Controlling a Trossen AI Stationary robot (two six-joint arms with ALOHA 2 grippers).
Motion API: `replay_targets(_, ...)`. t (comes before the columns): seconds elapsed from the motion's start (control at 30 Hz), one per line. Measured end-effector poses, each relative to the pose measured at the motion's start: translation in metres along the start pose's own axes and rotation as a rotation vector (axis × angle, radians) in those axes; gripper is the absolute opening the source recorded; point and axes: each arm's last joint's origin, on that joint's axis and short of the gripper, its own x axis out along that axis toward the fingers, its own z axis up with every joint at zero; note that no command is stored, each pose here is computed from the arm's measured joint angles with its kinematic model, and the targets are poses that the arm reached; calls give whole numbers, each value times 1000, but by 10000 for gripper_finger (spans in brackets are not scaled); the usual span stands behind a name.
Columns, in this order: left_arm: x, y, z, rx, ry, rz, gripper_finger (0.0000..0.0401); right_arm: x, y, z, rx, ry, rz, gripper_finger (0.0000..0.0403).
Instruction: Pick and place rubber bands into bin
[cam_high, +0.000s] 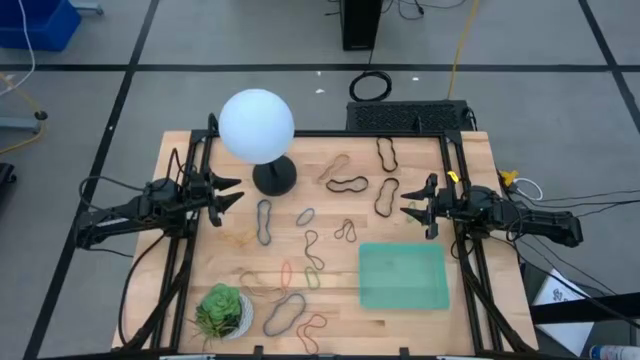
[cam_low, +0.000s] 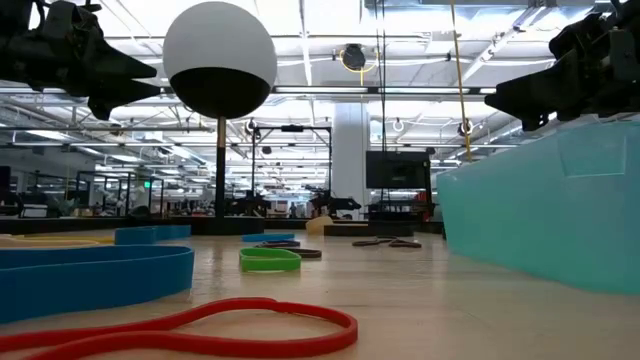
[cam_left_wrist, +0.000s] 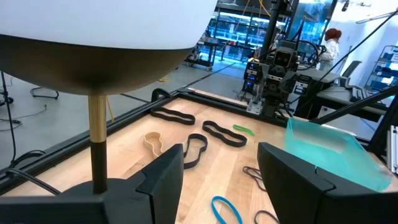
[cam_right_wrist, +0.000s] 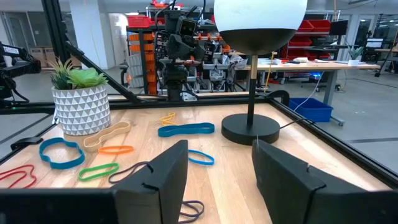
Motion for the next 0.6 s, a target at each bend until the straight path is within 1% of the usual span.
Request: replay_targets(0.6, 0, 0, 0, 0, 0, 0, 212, 0, 0, 0, 0, 0, 0, 173)
